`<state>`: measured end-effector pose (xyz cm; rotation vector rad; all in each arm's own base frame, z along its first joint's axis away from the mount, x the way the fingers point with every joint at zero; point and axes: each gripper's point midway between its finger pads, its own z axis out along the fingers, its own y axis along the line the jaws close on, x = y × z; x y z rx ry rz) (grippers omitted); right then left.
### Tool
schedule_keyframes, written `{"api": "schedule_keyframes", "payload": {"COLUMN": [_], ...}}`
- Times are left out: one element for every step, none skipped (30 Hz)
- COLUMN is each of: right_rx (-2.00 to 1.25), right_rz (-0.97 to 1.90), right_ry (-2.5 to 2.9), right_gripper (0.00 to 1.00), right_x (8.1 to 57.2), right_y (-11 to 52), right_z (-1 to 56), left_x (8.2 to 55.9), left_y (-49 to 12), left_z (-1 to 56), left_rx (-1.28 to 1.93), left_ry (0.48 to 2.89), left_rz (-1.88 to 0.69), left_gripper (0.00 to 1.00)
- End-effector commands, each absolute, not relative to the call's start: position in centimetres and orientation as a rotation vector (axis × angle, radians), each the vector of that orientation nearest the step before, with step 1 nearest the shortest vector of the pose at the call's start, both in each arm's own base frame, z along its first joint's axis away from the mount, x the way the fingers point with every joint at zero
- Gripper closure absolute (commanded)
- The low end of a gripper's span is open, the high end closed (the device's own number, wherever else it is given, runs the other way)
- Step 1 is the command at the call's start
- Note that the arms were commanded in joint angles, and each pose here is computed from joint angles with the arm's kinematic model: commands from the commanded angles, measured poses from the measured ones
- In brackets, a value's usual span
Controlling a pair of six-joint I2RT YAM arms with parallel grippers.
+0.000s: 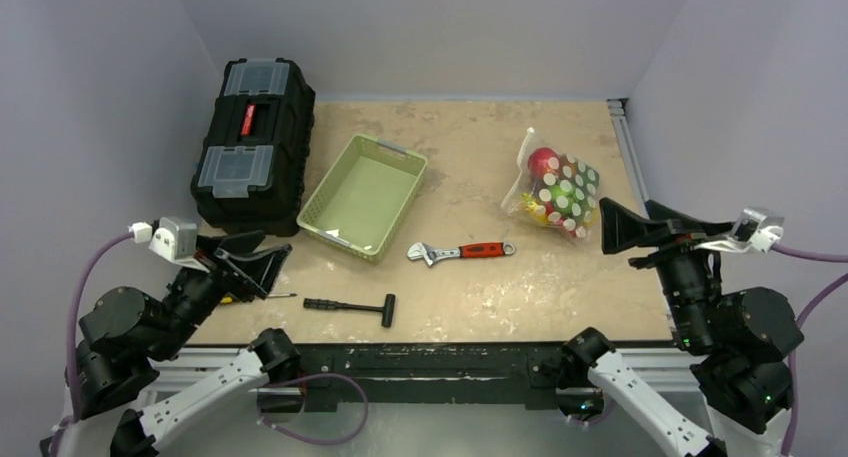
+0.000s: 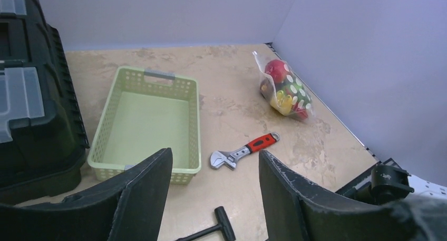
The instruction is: Place the food in the zip-top bag and seal the zipper
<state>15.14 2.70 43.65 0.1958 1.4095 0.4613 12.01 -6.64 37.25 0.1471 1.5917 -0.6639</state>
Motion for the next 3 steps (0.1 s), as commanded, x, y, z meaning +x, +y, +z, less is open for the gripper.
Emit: {"api": "schedule_keyframes", "payload": {"right_rx": [0.263, 0.259, 0.255], "right_rz": [0.455, 0.453, 0.452], "right_ry": [1.388, 1.397, 1.389], "right_gripper": [0.01, 0.01, 0.01], "right_x": [15.67, 15.81, 15.80], "right_y": [2.13, 2.26, 2.26], "right_z": [44.39, 44.30, 44.43], "left_x": [12.84, 12.84, 12.87], "left_y": [-6.18, -6.20, -6.20], "left_z": [39.57, 39.58, 39.55], "left_rx": [0.151, 0.155, 0.155], "left_ry": [1.529, 1.531, 1.532], "left_rz": [-0.602, -0.600, -0.598], "left_gripper": [0.40, 0.40, 0.40]}}
